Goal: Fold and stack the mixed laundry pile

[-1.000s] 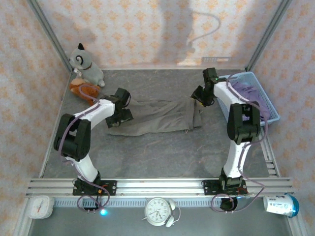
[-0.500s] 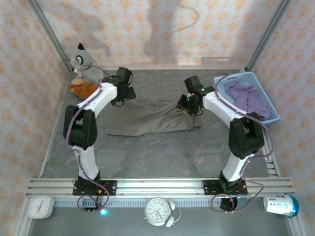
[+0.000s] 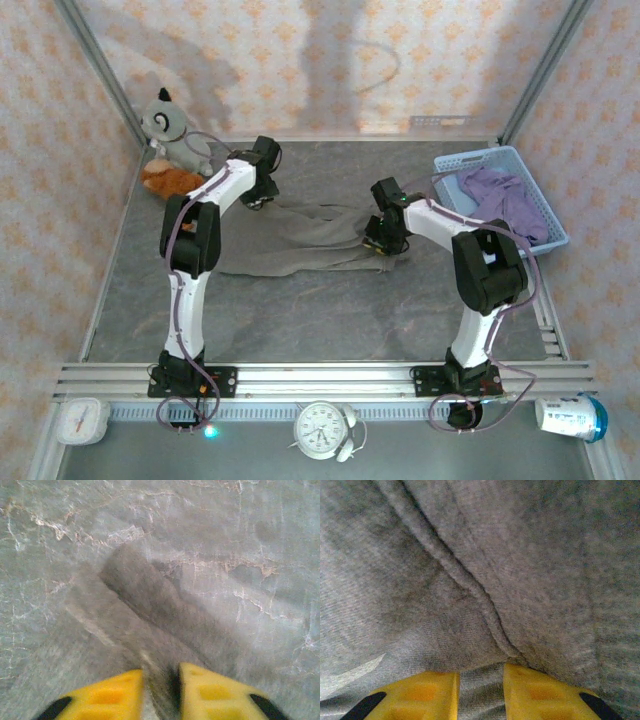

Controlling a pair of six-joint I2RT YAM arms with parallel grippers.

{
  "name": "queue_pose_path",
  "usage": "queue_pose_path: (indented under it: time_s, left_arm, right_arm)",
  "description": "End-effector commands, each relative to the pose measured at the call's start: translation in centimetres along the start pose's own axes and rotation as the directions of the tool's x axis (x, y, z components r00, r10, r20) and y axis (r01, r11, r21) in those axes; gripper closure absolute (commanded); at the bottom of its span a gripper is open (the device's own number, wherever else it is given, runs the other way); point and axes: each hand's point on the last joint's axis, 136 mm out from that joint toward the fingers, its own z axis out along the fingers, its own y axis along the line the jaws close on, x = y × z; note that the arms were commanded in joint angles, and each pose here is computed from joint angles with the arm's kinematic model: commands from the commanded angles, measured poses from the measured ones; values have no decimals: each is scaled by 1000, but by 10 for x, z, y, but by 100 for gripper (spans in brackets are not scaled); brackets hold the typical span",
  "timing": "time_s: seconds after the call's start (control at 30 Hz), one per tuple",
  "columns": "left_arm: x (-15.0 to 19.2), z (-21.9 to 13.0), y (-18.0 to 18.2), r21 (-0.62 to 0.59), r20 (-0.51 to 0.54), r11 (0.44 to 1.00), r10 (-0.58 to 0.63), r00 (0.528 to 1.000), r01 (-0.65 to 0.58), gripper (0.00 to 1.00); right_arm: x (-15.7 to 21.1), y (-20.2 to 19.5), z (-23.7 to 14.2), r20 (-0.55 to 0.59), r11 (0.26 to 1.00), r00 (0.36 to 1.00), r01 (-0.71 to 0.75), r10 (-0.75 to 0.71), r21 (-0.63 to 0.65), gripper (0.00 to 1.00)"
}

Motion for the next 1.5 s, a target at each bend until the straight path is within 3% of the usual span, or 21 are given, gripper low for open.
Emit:
queue_pose_path:
  time_s: [0.0, 0.1, 0.3, 0.37, 0.4, 0.43, 0.5, 0.7, 0.87, 1.03, 1.27, 1.47]
  left_arm:
    - [-7, 10, 32, -129, -3, 991, -22, 1000, 21, 96]
    - [-19, 5, 43, -140, 20, 990, -30, 999, 32, 100]
    - [-32, -13, 53, -151, 46, 988, -22, 999, 29, 99]
    - [-34, -21, 51, -127, 46, 991, -25, 999, 30, 73]
    - [-34, -27, 49, -108, 47, 994, -27, 999, 32, 51]
    - [-34, -32, 46, -88, 43, 996, -30, 999, 34, 39]
    - [-32, -44, 42, -46, 35, 999, -27, 999, 29, 33]
    - [5, -76, 23, 111, 9, 994, 16, 1000, -17, 31]
    - [70, -91, -1, 213, -51, 974, 92, 994, -79, 31]
    - [128, -89, -15, 250, -115, 964, 123, 986, -92, 31]
    - [145, -92, -18, 245, -125, 959, 179, 976, -144, 31]
    - [155, -83, -17, 243, -143, 962, 160, 977, -122, 31]
  right_arm:
    - [-4, -31, 6, 14, 994, 1000, -4, 3, 106, 70]
    - [-5, -34, 5, 9, 995, 1000, 2, -3, 102, 63]
    - [-18, -10, -17, 46, 999, 998, 39, -41, 26, 38]
    - [-24, 0, -33, 77, 998, 996, 55, -54, -6, 29]
    - [-28, 5, -42, 97, 998, 993, 64, -62, -21, 22]
    - [-32, 9, -53, 119, 997, 991, 73, -68, -39, 14]
    - [-39, 12, -70, 155, 995, 985, 82, -71, -63, 0]
    - [-53, -25, -92, 181, 998, 982, 60, -53, -34, 1]
    - [-55, -61, -79, 159, 999, 986, 48, -49, 8, 1]
    - [-52, -56, -54, 127, 992, 985, 120, -113, -49, 1]
    - [-49, -51, -23, 84, 990, 990, 122, -116, -66, 1]
    - [-32, -53, -3, 72, 987, 987, 139, -145, 75, 0]
